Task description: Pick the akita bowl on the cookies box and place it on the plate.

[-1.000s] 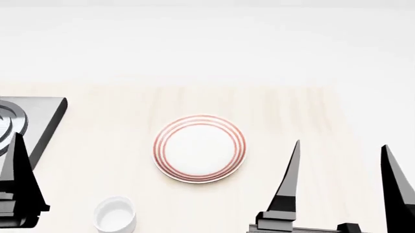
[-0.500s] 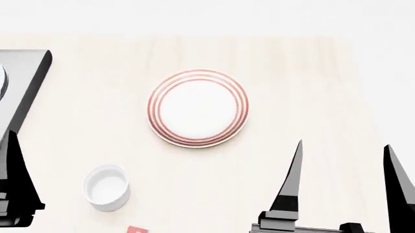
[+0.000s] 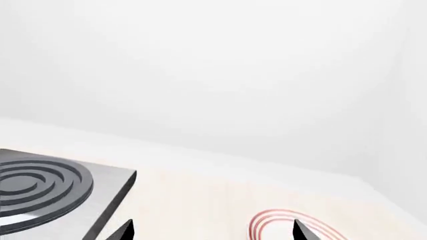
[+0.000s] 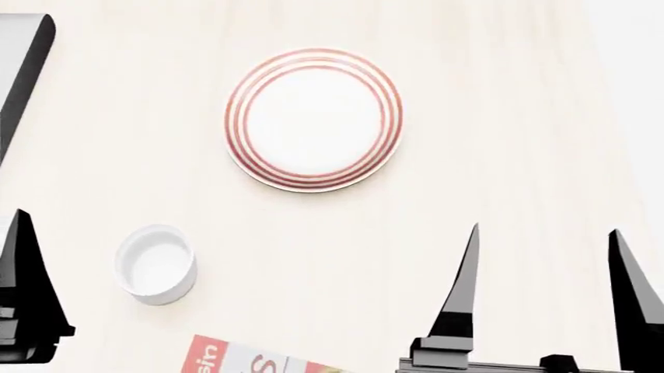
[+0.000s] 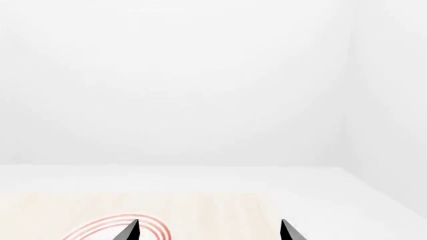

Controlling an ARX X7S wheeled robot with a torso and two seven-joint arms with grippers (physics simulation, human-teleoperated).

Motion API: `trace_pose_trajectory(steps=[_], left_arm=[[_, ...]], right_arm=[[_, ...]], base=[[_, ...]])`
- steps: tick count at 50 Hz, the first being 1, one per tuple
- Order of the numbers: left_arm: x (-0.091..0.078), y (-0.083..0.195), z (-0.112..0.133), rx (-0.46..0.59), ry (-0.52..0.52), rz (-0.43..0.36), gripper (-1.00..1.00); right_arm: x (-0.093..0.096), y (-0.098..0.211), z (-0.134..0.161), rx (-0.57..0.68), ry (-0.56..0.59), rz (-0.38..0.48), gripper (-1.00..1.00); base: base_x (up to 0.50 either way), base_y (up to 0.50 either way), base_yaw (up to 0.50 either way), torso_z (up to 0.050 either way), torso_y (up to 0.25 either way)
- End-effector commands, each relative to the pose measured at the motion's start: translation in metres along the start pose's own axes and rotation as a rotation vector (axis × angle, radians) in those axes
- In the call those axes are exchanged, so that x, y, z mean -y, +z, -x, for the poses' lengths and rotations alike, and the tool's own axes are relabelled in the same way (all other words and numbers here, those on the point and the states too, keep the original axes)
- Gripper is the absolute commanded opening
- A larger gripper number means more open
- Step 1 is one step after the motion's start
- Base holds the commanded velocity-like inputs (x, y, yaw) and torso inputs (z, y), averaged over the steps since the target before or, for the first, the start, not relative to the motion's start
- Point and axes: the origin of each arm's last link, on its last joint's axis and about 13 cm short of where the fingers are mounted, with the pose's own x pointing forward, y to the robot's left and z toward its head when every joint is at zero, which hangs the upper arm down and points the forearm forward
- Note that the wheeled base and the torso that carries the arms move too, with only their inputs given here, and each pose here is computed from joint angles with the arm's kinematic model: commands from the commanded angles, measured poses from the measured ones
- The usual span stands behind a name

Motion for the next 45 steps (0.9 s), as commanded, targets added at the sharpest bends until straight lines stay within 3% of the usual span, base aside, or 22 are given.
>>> trace_pose_trajectory(steps=[1, 9, 14, 21, 32, 36, 45], left_arm=[[0.0, -0.001, 0.0, -0.018, 0.005, 0.005, 1.0], [-0.002, -0.004, -0.004, -0.047, 0.048, -0.031, 1.0], [-0.004, -0.006, -0.009, -0.085, 0.075, -0.07, 1.0], [-0.007, -0.008, -0.016, -0.119, 0.094, -0.111, 1.0], [-0.011, -0.007, -0.022, -0.132, 0.118, -0.127, 1.0], [-0.011, -0.006, -0.022, -0.125, 0.109, -0.132, 1.0], [-0.009, -0.009, -0.02, -0.142, 0.095, -0.126, 1.0]], right_arm=[[0.0, -0.002, 0.001, -0.014, 0.011, -0.008, 1.0], [0.0, -0.001, -0.002, -0.084, 0.056, 0.001, 1.0], [0.001, 0.004, -0.01, -0.16, 0.154, 0.027, 1.0], [0.001, 0.009, -0.017, -0.205, 0.253, 0.133, 1.0], [0.004, 0.029, -0.024, -0.225, 0.386, 0.155, 1.0], [0.003, 0.042, -0.028, -0.247, 0.486, 0.131, 1.0], [-0.004, 0.053, -0.023, -0.36, 0.71, 0.169, 1.0]], base=[[0.0, 0.0, 0.0, 0.0, 0.0], [0.0, 0.0, 0.0, 0.0, 0.0], [0.0, 0.0, 0.0, 0.0, 0.0], [0.0, 0.0, 0.0, 0.0, 0.0], [0.0, 0.0, 0.0, 0.0, 0.0], [0.0, 0.0, 0.0, 0.0, 0.0], [0.0, 0.0, 0.0, 0.0, 0.0]])
